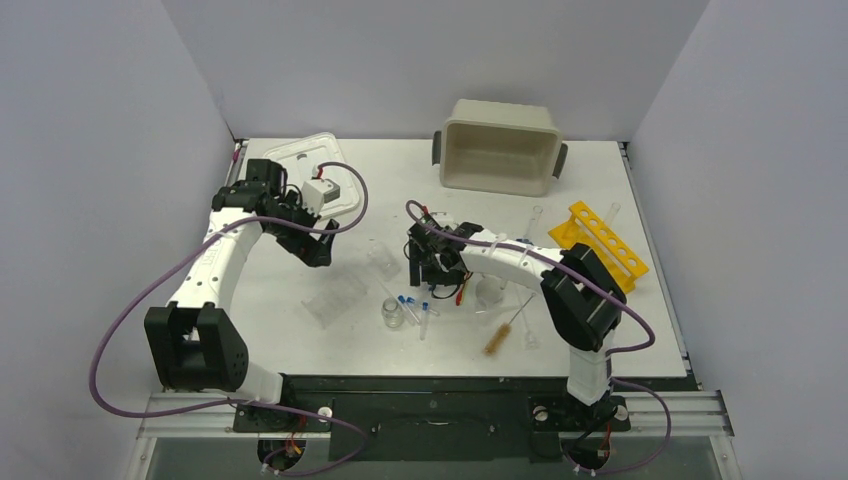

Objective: Organize the chemistry lab equipment
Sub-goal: Pick up the test tube at the center of the board.

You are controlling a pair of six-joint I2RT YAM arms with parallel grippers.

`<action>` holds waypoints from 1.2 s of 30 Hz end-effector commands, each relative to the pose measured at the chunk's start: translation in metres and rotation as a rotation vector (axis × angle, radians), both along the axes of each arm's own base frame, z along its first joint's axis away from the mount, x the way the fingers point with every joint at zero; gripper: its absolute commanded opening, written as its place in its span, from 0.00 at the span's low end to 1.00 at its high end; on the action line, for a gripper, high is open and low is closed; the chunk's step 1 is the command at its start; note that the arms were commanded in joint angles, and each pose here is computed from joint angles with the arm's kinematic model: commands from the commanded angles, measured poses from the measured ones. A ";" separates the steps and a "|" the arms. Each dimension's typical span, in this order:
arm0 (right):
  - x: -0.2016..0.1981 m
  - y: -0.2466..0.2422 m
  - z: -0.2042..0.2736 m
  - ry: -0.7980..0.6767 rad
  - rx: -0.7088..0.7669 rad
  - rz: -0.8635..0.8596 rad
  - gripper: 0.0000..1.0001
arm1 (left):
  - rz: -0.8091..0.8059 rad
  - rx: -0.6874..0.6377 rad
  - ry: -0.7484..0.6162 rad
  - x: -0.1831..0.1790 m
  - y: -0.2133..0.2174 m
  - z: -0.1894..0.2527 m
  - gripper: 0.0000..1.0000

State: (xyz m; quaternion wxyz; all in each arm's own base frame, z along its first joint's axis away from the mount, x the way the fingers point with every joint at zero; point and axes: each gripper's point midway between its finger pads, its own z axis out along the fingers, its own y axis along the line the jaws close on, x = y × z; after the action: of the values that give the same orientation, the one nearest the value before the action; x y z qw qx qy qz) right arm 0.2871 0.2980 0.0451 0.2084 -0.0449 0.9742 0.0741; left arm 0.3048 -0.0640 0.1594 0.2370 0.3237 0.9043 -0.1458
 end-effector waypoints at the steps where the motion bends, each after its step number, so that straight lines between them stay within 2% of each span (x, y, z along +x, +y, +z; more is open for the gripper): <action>1: -0.010 0.015 0.011 0.082 0.108 0.001 0.65 | -0.010 0.030 -0.059 0.006 0.005 0.008 0.97; 12: -0.020 0.026 -0.005 0.195 0.216 -0.048 0.67 | -0.019 0.026 -0.102 0.004 0.004 0.010 0.97; 23: 0.002 0.027 -0.019 0.190 0.220 -0.162 0.62 | -0.018 0.013 -0.127 0.002 0.002 0.015 0.97; 28: 0.010 0.023 -0.021 0.161 0.198 -0.204 0.53 | -0.017 0.018 -0.143 0.001 0.004 0.018 0.97; 36: 0.020 0.022 -0.021 0.137 0.176 -0.229 0.25 | -0.012 0.015 -0.142 0.000 0.003 0.018 0.97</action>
State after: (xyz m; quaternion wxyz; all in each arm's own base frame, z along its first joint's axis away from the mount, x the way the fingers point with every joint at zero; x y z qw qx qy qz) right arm 0.2904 0.3201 0.0204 0.1262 0.0765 0.9778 0.1486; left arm 0.2984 -0.0582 0.1649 0.2673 0.3360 0.8952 -0.1197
